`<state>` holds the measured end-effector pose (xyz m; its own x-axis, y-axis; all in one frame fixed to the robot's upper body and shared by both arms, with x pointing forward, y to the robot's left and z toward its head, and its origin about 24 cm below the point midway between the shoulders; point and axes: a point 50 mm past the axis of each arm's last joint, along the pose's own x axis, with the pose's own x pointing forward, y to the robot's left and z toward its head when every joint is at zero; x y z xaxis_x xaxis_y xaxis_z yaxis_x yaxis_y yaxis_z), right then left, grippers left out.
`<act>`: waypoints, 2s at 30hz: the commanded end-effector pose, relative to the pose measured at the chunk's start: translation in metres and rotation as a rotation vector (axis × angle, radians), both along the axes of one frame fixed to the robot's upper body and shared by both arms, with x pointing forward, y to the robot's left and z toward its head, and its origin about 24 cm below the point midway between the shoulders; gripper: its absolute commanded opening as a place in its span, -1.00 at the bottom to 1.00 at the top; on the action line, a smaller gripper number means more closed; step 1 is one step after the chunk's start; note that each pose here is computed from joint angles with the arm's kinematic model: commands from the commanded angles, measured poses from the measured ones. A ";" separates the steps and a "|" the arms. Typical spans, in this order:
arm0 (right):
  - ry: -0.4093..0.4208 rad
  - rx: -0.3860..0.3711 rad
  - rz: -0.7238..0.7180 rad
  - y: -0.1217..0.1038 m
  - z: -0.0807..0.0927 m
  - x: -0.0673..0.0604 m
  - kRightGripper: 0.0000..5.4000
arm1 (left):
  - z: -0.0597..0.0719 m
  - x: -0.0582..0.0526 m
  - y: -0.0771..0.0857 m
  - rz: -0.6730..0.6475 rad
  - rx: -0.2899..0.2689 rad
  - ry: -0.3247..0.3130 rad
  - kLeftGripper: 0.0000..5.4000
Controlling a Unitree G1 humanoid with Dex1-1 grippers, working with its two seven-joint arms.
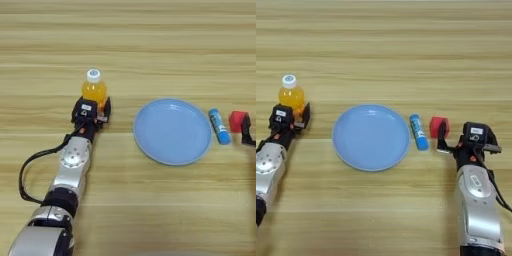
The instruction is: Move the objects on the table
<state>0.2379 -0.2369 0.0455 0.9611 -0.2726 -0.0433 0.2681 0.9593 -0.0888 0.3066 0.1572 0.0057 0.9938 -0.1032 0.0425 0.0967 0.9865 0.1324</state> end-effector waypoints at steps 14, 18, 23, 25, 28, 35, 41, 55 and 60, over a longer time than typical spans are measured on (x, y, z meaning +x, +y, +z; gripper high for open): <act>-0.019 0.012 -0.001 0.005 0.001 0.002 1.00 | -0.009 0.002 0.008 0.038 -0.016 0.045 0.68; -0.018 0.011 0.000 0.005 0.001 0.003 1.00 | -0.011 -0.001 0.006 0.037 -0.039 0.039 0.84; -0.020 0.010 0.003 0.006 0.001 0.003 1.00 | -0.011 -0.003 0.006 0.046 -0.060 0.031 0.98; -0.019 0.010 0.003 0.005 0.001 0.003 1.00 | -0.012 -0.007 0.007 0.051 -0.068 0.028 0.98; -0.020 0.004 0.006 0.006 0.001 0.004 1.00 | -0.016 -0.014 0.006 0.063 -0.087 0.028 0.98; -0.023 -0.034 0.017 0.006 0.002 0.003 1.00 | -0.021 -0.025 0.001 0.087 -0.123 0.025 0.98; -0.014 -0.039 0.032 0.006 0.000 0.003 1.00 | -0.027 -0.033 -0.003 0.084 -0.130 0.041 0.98; 0.025 -0.059 0.101 0.015 -0.009 0.011 1.00 | -0.025 -0.037 0.003 0.126 -0.125 0.016 0.98; 0.027 -0.064 0.124 0.018 -0.009 0.016 1.00 | -0.025 -0.037 0.004 0.131 -0.123 0.013 0.98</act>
